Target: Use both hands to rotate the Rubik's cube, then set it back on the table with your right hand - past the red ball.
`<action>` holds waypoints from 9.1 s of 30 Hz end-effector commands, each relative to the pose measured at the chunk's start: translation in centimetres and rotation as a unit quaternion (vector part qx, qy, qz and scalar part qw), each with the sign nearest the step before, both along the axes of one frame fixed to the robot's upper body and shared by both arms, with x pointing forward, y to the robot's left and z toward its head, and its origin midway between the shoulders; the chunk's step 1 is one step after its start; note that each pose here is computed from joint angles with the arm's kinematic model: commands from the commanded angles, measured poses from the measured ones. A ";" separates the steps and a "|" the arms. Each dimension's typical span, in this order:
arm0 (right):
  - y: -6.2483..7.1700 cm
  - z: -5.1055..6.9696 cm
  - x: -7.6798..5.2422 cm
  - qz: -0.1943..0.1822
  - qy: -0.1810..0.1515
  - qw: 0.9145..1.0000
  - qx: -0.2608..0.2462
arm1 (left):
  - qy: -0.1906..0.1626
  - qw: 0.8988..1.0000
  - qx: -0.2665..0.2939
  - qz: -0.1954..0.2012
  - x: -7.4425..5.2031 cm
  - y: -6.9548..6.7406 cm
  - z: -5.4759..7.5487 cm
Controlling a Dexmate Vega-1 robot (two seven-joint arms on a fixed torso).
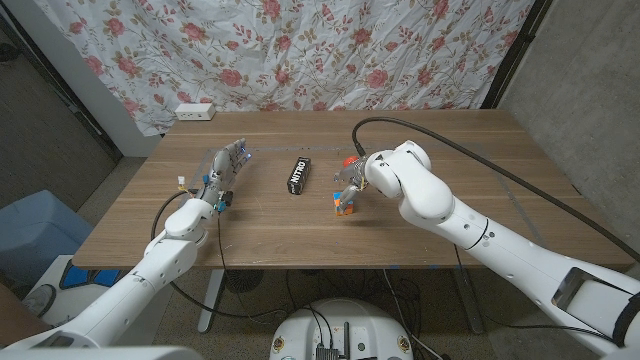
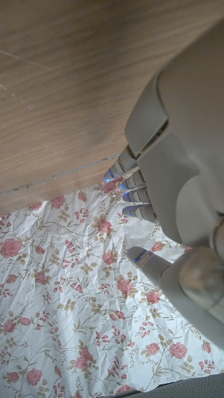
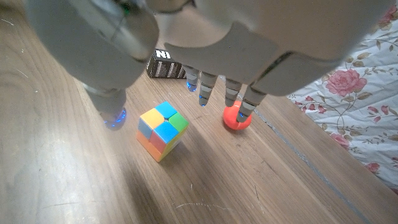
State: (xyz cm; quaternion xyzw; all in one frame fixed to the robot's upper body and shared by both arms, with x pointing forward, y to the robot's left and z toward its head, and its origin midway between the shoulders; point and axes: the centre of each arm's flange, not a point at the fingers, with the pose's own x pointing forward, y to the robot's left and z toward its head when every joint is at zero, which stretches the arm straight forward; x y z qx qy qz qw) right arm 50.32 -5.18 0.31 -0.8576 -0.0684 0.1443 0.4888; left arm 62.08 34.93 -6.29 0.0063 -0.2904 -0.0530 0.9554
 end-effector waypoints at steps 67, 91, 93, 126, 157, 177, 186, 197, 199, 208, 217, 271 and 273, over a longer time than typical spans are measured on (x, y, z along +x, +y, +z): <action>0.0 -3.1 1.3 0.028 -0.114 0.993 0.024 | 0.009 1.000 -0.013 -0.002 -0.9 -0.5 -2.1; -0.2 -3.7 1.5 0.030 -0.130 0.991 0.032 | 0.014 1.000 -0.014 -0.006 -1.2 -0.6 -2.7; -0.2 -3.7 1.5 0.029 -0.133 0.990 0.035 | 0.014 1.000 -0.014 -0.006 -1.2 -0.6 -2.7; -0.1 -3.5 2.0 0.025 -0.127 0.991 0.035 | 0.021 1.000 -0.015 -0.007 -0.7 -0.8 -2.8; -0.2 -3.0 2.6 0.033 -0.117 0.992 0.017 | 0.029 0.999 -0.019 -0.009 0.1 -1.1 -3.0; -1.3 -1.6 2.1 0.048 -0.134 0.989 0.035 | 0.028 0.999 -0.013 -0.009 0.2 -1.7 -2.4; -2.4 -1.0 2.1 0.060 -0.135 0.987 0.060 | 0.024 1.000 -0.007 -0.007 -0.1 -2.1 -1.7; -4.3 -0.1 1.9 0.079 -0.139 0.981 0.112 | 0.015 1.000 -0.004 -0.003 -0.7 -3.0 -0.8; -4.7 0.0 1.9 0.081 -0.143 0.980 0.115 | 0.010 1.000 -0.006 -0.004 -0.8 -3.1 -0.7; -6.2 1.1 1.7 0.109 -0.149 0.969 0.164 | 0.002 1.000 -0.003 0.000 -1.4 -4.0 0.0; -7.4 1.9 1.6 0.133 -0.156 0.955 0.216 | -0.007 1.000 0.001 0.003 -1.6 -4.9 0.9; -15.1 2.7 3.1 0.168 -0.163 0.876 0.422 | -0.088 0.991 0.086 0.057 -7.0 -13.7 4.1; -15.3 2.6 3.1 0.168 -0.163 0.874 0.426 | -0.092 0.990 0.090 0.061 -7.2 -14.1 4.1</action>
